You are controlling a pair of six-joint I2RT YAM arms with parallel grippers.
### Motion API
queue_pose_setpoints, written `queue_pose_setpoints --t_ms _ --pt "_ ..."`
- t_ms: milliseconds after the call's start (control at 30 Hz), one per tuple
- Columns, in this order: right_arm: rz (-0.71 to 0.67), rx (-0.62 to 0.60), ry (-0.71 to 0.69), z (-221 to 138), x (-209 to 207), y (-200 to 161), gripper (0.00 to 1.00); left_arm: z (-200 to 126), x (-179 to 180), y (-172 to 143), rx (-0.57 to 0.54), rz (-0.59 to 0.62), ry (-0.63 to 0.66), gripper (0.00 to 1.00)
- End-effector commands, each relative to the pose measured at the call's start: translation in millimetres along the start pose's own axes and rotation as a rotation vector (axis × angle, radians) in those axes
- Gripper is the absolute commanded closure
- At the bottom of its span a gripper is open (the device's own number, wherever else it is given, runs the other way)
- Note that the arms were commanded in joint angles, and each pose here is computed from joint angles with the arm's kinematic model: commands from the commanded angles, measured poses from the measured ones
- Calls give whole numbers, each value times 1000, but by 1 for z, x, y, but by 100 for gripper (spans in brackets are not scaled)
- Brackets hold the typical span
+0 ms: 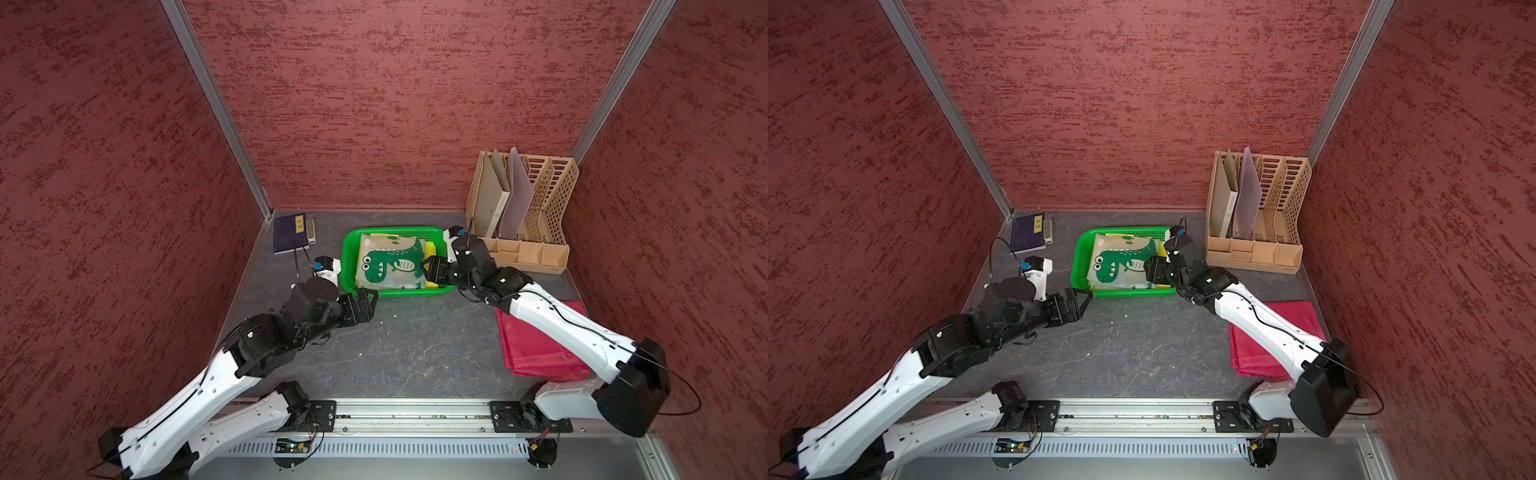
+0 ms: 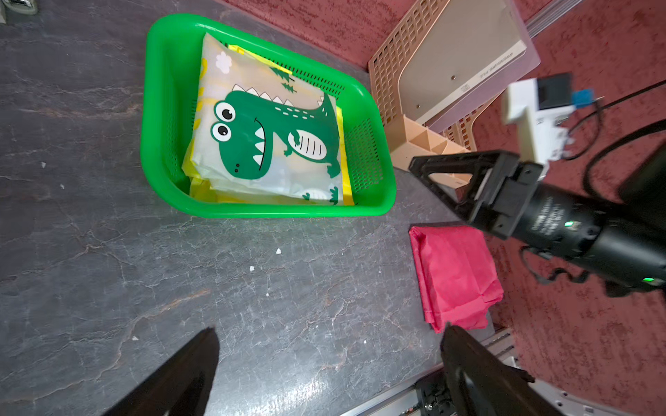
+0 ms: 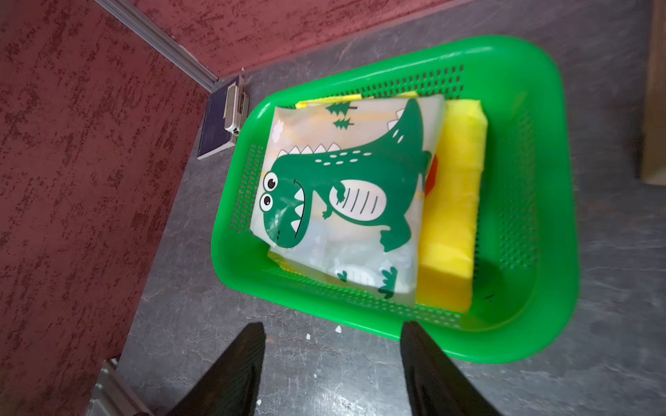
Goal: Put the folded raincoat in the basket
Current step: Place the raincoat in the basket, then move the raincoat to the center of the board.
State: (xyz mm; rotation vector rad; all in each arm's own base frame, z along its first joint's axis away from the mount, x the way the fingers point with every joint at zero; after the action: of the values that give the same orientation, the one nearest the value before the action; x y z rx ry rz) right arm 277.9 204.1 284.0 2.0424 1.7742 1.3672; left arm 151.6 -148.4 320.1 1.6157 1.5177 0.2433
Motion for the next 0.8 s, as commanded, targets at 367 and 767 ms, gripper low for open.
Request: queue_pose_setpoints --t_ms 367,767 --pt "-73 12 -532 -95 -101 -40 29 8 -14 30 -203 153 191 0" --pt "94 84 -726 -122 -138 -63 27 11 36 3 -156 50 89 0"
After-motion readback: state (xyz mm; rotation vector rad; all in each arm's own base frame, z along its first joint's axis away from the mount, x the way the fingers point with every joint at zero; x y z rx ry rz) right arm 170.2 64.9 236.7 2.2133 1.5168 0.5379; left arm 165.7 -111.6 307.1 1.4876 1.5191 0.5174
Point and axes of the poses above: each gripper's point midway between its finger pads, its own z axis out along the fingers, its own x axis along the line the jaws close on, y = z × x, the point moved 7 cm from there along -z, back along the fingers, and after that the axes turned 8 degrees about z, right-handed, at the moved point
